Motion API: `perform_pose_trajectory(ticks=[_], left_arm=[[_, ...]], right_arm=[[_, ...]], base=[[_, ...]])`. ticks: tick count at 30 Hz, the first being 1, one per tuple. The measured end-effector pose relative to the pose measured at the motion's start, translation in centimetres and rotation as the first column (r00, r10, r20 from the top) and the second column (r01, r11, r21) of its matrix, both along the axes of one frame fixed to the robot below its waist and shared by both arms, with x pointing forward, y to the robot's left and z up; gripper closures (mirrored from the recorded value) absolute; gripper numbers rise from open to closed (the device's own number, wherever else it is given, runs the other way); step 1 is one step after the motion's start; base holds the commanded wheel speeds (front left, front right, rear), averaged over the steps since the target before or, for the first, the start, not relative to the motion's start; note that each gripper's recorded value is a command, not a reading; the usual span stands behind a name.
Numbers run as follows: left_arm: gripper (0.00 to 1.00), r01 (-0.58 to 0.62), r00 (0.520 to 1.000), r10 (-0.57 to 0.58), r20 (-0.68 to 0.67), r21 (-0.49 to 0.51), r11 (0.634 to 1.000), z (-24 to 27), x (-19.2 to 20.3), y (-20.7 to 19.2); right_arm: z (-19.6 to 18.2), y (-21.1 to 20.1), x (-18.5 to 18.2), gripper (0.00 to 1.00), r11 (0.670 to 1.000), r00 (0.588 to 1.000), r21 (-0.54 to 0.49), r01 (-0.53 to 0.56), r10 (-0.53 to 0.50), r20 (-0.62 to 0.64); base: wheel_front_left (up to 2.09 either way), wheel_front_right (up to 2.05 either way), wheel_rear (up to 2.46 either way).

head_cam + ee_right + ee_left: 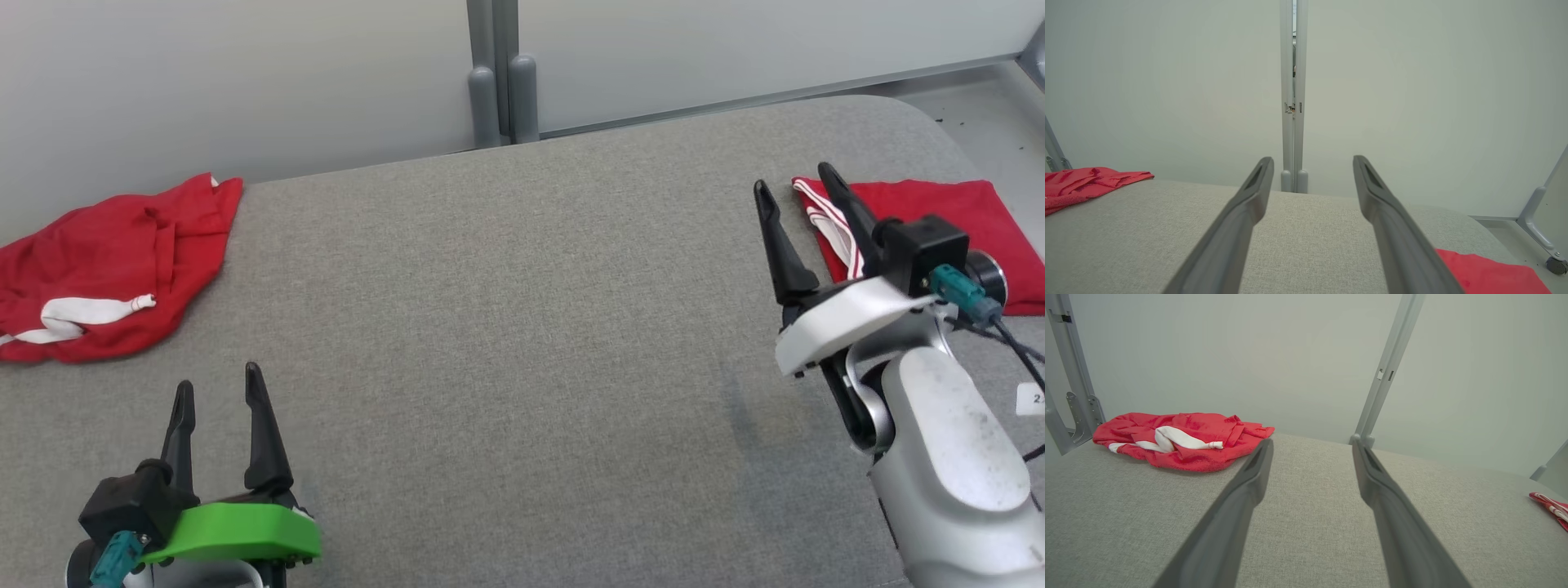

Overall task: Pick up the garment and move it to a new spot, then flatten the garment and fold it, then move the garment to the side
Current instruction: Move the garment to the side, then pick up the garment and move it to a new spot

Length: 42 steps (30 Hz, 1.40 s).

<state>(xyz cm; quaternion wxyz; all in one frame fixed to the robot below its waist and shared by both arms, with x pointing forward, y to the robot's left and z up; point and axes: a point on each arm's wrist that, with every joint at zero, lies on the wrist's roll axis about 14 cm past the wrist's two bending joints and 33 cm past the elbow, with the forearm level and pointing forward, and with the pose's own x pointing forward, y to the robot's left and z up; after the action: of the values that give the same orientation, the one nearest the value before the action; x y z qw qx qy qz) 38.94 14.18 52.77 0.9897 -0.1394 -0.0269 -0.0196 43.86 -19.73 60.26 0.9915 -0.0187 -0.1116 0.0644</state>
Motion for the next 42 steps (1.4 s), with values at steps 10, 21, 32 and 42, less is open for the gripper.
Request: perform_pose_trajectory(ticks=[10, 21, 32, 42], left_arm=[[0.0, -0.027, 0.999, 0.027, -0.018, -0.012, 1.0, -0.7, -2.4, 0.7], [0.0, -0.027, 0.999, 0.027, -0.03, -0.018, 0.999, -1.2, -3.4, 0.9], [0.0, -0.017, 0.999, 0.016, -0.039, -0.015, 1.0, -1.7, -3.4, 0.7], [0.0, -0.021, 0.999, 0.02, -0.038, -0.017, 1.0, -1.7, -3.4, 0.7]], right_arm=[[-2.3, 3.3, -4.3, 0.0, 0.997, 0.999, 0.072, -0.008, 0.011, -0.045], [-4.8, 4.0, -7.4, 0.0, 0.988, 0.992, 0.152, -0.015, 0.033, -0.118], [-4.5, 4.1, -7.7, 0.0, 0.988, 0.993, 0.155, -0.018, 0.036, -0.11], [-4.5, 4.1, -7.6, 0.0, 0.988, 0.993, 0.155, -0.018, 0.036, -0.112]], base=[[0.0, 0.0, 0.0], [0.0, 0.0, 0.0], [0.0, 0.0, 0.0], [0.0, 0.0, 0.0]])
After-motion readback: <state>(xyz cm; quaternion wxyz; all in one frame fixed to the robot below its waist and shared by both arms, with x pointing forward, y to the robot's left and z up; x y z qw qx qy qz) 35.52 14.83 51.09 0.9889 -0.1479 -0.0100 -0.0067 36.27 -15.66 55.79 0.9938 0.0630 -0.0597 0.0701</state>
